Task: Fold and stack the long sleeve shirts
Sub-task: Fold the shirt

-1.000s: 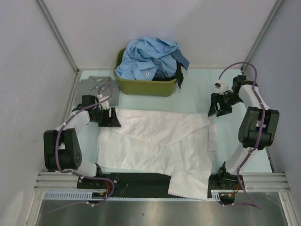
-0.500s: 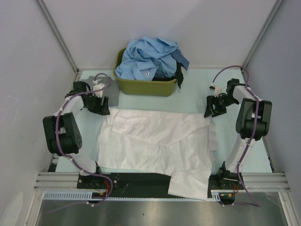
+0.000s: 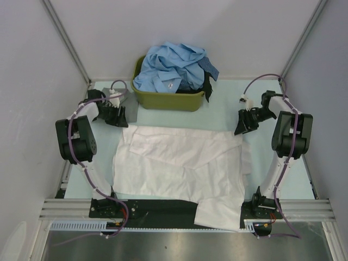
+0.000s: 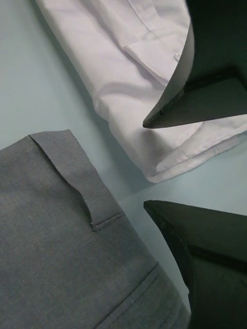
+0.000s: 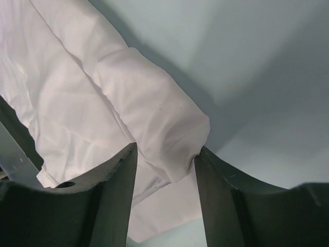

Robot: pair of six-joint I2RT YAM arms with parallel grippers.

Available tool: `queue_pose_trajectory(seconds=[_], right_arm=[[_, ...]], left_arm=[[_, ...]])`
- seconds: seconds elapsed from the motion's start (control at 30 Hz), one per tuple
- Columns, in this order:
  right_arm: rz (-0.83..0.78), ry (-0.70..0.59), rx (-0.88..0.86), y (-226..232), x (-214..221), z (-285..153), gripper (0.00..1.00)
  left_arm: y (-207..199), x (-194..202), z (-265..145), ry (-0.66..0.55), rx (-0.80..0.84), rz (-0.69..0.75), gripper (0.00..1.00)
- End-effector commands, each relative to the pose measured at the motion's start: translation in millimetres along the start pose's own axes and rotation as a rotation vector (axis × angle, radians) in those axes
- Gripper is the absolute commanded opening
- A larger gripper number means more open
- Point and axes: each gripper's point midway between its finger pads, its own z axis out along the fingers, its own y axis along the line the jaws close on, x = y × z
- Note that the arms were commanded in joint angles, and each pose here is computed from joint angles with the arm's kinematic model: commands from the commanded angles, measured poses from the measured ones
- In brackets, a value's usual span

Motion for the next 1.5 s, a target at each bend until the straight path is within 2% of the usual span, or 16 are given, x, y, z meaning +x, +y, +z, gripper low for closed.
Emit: queue_pose_trajectory(seconds=[0.0, 0.1, 0.17, 0.27, 0.3, 0.43, 0.5, 0.53, 0.57, 0.77, 1.03, 1.13, 1.17, 1.27, 1.37, 1.47], right_arm=[[-0.031, -0.004, -0.051, 8.6, -6.4, -1.8, 0.51], [-0.034, 0.009, -0.046, 7.1, -3.6, -0.8, 0.45], [-0.026, 0.015, -0.037, 3.6, -2.5, 1.1, 0.34], [-0.026, 0.012, -0.002, -3.5, -5.1, 1.1, 0.1], [-0.017, 0.015, 0.011, -6.4, -4.7, 1.0, 0.0], [-0.012, 0.0, 0.05, -14.2, -10.2, -1.7, 0.0], [-0.019, -0.009, 0.055, -14.3, -13.2, -2.5, 0.0], [-0.023, -0.011, 0.056, -13.6, -15.5, -2.7, 0.0], [-0.023, -0.012, 0.053, -12.8, -16.3, -2.4, 0.0], [-0.03, -0.002, 0.052, -10.5, -22.1, 3.3, 0.0], [-0.035, 0.058, 0.091, -15.1, -16.2, 5.4, 0.0], [-0.025, 0.076, 0.105, -18.4, -12.6, -4.3, 0.26], [-0.029, 0.058, 0.107, -17.8, -15.7, -10.2, 0.44], [-0.039, 0.028, 0.125, -21.7, -24.1, -24.6, 0.67], [-0.086, 0.003, 0.121, -19.8, -37.9, -26.3, 0.8], [-0.162, 0.004, 0.105, -15.1, -49.0, -12.2, 0.84]], left_arm=[[5.0, -15.8, 5.2, -0.036, 0.028, 0.031, 0.53], [4.3, -23.3, 6.6, -0.053, 0.048, 0.029, 0.39], [3.4, -29.6, 5.0, -0.069, 0.056, 0.033, 0.2], [4.3, -31.8, 0.0, -0.077, 0.047, 0.045, 0.0], [7.1, -33.4, -5.7, -0.088, 0.037, 0.043, 0.0], [17.7, -34.2, -19.6, -0.115, 0.006, 0.025, 0.0], [18.1, -28.0, -19.3, -0.097, 0.007, 0.026, 0.07], [18.3, -26.3, -17.9, -0.092, 0.01, 0.026, 0.16], [18.1, -25.4, -17.2, -0.09, 0.012, 0.026, 0.33], [13.9, -21.5, -4.1, -0.08, 0.053, -0.012, 0.57], [0.1, -13.8, 13.8, -0.048, 0.083, 0.005, 0.59], [3.1, -11.2, 13.9, -0.038, 0.067, 0.015, 0.47], [2.6, -10.3, 13.3, -0.034, 0.067, 0.017, 0.43], [1.6, -8.7, 12.9, -0.029, 0.074, 0.013, 0.31], [2.2, -8.9, 13.6, -0.028, 0.075, 0.013, 0.24], [2.2, -7.6, 14.3, -0.022, 0.076, 0.006, 0.19]])
